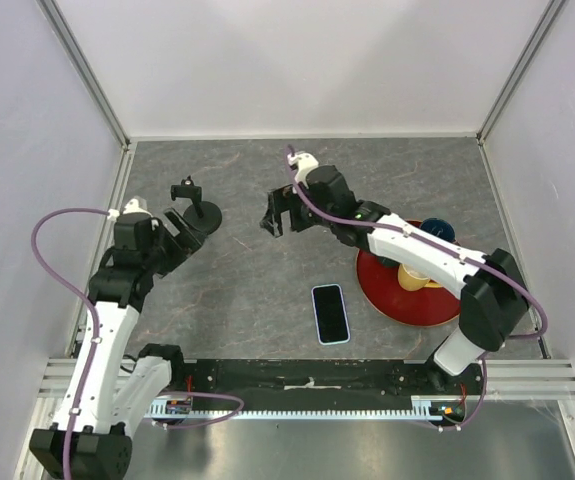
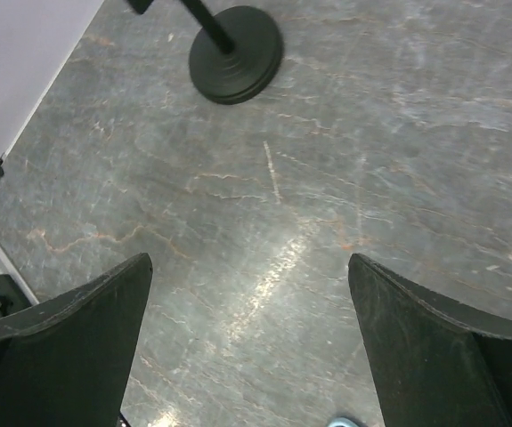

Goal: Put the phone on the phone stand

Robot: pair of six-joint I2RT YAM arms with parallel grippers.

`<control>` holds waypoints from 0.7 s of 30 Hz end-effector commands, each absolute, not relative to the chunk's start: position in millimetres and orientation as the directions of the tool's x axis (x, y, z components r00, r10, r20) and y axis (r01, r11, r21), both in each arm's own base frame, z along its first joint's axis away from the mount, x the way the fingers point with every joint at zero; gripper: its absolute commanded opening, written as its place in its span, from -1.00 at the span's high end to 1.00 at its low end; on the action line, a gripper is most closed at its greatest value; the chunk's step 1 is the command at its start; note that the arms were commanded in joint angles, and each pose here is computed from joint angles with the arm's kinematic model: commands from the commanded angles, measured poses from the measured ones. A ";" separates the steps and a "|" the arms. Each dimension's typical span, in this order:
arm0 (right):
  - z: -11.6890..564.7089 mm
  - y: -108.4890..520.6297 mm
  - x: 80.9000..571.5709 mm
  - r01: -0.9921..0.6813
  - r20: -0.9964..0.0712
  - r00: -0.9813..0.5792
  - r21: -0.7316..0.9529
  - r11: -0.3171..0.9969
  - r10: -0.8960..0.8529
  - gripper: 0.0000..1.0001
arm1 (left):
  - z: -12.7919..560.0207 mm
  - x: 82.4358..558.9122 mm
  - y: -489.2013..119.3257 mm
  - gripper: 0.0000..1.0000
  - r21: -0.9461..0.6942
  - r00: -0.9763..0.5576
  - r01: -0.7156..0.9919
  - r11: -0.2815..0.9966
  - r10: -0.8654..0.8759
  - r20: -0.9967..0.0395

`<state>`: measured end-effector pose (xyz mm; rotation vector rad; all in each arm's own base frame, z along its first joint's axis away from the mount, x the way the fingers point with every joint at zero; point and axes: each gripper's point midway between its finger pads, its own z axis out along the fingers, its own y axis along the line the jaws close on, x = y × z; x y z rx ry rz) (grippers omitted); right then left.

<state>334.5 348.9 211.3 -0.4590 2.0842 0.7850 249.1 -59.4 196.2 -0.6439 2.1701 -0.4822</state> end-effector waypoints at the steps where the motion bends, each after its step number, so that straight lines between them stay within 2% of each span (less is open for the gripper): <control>1: 242.6 373.2 338.5 -0.607 -0.867 -0.498 0.326 0.725 -0.028 -0.96 | 238.4 269.5 -48.5 -0.88 -0.653 -0.421 -0.315 0.689 -0.718 -0.555; 6: 239.7 372.9 338.8 -0.595 -0.870 -0.491 0.308 0.743 -0.033 -0.96 | 264.9 302.0 -45.6 -0.92 -0.788 -0.338 -0.282 0.548 -0.825 -0.452; 10: 240.7 357.3 347.7 -0.548 -0.887 -0.460 0.255 0.797 -0.032 -0.96 | 258.9 330.3 -38.4 -0.93 -0.861 -0.300 -0.326 0.391 -0.906 -0.298; 13: 241.4 349.9 349.9 -0.534 -0.896 -0.441 0.225 0.815 -0.041 -0.96 | 252.9 351.0 -31.9 -0.93 -0.887 -0.259 -0.345 0.307 -0.939 -0.225; 16: 240.2 343.5 352.0 -0.522 -0.901 -0.429 0.195 0.831 -0.058 -0.96 | 258.0 368.3 -26.4 -0.93 -0.910 -0.218 -0.286 0.300 -0.945 -0.242; 21: 240.8 336.5 353.4 -0.508 -0.906 -0.416 0.165 0.845 -0.074 -0.96 | 241.4 382.0 -1.2 -0.93 -0.885 -0.106 -0.350 0.307 -0.952 -0.288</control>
